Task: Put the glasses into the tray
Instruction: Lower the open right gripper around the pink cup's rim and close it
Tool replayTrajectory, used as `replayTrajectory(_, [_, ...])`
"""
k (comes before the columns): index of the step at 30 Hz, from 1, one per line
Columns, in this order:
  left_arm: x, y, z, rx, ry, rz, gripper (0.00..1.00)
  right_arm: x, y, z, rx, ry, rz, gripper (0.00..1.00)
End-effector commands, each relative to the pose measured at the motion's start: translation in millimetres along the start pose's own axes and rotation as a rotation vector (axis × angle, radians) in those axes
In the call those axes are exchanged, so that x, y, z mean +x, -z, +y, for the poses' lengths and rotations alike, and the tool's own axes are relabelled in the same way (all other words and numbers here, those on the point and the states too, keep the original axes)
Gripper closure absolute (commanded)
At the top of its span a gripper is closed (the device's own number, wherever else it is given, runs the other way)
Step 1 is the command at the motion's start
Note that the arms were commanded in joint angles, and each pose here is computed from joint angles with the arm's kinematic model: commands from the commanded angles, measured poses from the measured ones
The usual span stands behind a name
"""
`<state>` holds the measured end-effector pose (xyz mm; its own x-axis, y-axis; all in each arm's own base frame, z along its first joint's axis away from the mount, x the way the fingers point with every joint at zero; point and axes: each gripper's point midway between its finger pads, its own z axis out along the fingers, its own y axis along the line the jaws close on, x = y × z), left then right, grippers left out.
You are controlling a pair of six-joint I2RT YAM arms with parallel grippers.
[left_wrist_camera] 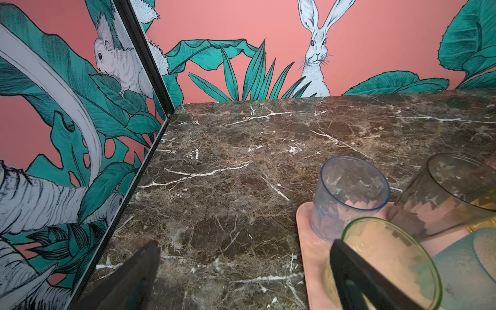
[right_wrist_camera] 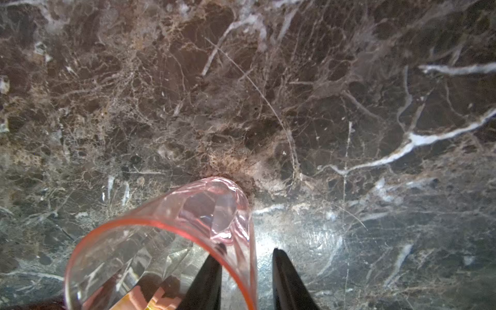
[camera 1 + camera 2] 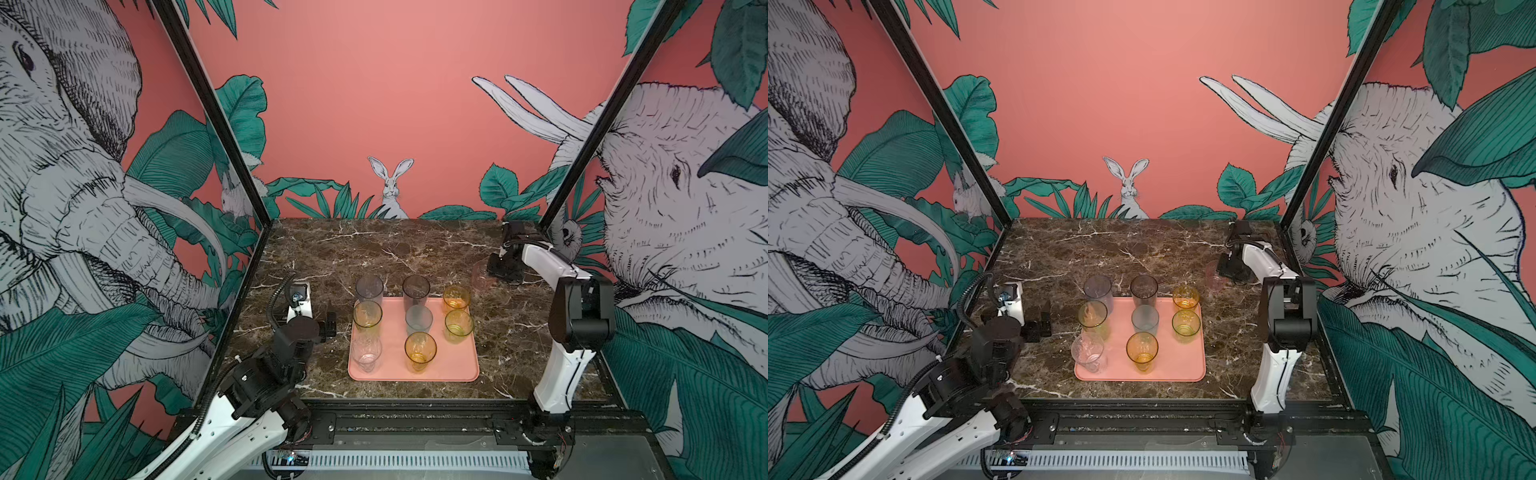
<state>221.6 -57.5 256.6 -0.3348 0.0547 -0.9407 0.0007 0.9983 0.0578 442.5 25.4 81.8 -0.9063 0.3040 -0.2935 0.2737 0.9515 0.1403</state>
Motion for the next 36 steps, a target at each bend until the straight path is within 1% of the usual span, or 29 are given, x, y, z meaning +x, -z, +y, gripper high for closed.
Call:
replayTrajectory(1, [8,-2,4,-0.021,-0.003,0.022,0.01,-9,1,3,-0.013,-0.013,-0.014,0.7])
replayTrajectory(17, [12,6,15,-0.04,0.003,0.025,0.0,-14,1,6,-0.017,-0.001,-0.009,0.93])
replayTrajectory(24, [14,9,18,-0.038,0.021,0.018,0.01,-16,8,6,-0.025,0.0,-0.026,1.0])
replayTrajectory(31, [15,10,20,-0.039,0.023,0.017,0.01,-19,31,8,-0.032,0.009,-0.051,1.0])
replayTrajectory(36, [16,9,20,-0.037,0.028,0.019,0.01,-18,54,11,-0.044,0.018,-0.06,1.0])
